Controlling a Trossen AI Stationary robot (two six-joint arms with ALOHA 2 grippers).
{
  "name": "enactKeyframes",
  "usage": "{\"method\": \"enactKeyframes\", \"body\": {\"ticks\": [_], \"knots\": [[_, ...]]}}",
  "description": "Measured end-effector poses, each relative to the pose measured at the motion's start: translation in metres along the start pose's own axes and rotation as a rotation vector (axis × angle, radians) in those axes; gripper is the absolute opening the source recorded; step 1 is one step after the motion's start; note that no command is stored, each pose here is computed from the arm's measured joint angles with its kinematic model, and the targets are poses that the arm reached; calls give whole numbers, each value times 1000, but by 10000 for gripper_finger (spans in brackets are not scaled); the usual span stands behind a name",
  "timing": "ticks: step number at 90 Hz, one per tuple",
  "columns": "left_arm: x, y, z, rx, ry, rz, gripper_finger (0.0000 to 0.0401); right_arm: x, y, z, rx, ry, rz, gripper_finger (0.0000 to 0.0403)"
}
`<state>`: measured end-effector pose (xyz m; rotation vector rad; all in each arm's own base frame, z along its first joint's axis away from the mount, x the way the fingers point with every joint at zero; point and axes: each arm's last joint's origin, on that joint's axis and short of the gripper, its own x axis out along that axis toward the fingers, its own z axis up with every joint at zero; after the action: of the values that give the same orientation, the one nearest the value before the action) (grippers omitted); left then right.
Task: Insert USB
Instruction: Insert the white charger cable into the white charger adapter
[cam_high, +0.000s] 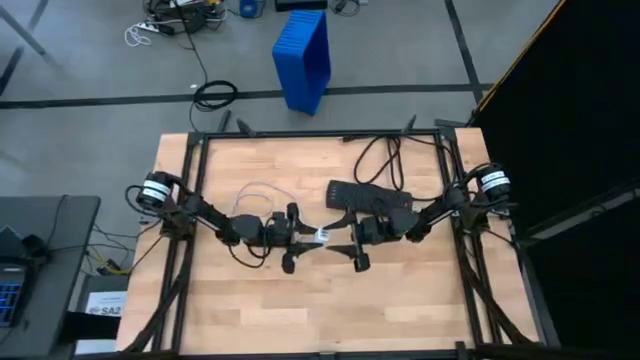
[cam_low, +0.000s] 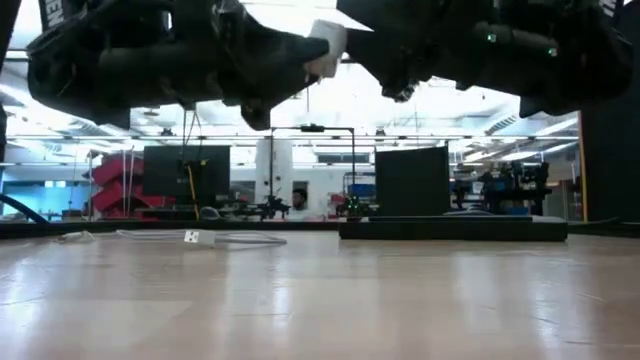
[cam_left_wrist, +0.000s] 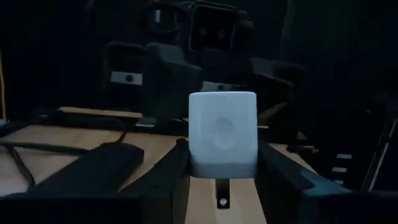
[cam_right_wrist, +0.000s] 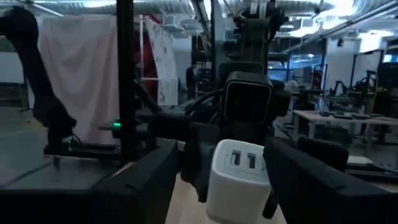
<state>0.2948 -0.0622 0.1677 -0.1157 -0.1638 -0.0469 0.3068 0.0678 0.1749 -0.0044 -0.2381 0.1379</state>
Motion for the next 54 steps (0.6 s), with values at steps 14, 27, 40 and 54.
{"method": "enactKeyframes", "body": {"ticks": [14,27,40,54], "knots": [[6,-2,7,16,-39,-4,124,-1,0,-3,2,22,-16,209],[14,-5,8,45,-50,-6,124,-1,-1,-2,2,13,-57,203],[19,-5,3,61,-45,2,124,-1,0,-1,-2,7,-57,204],[23,-5,1,64,-43,16,124,-1,-1,-1,-2,10,-67,206]]}}
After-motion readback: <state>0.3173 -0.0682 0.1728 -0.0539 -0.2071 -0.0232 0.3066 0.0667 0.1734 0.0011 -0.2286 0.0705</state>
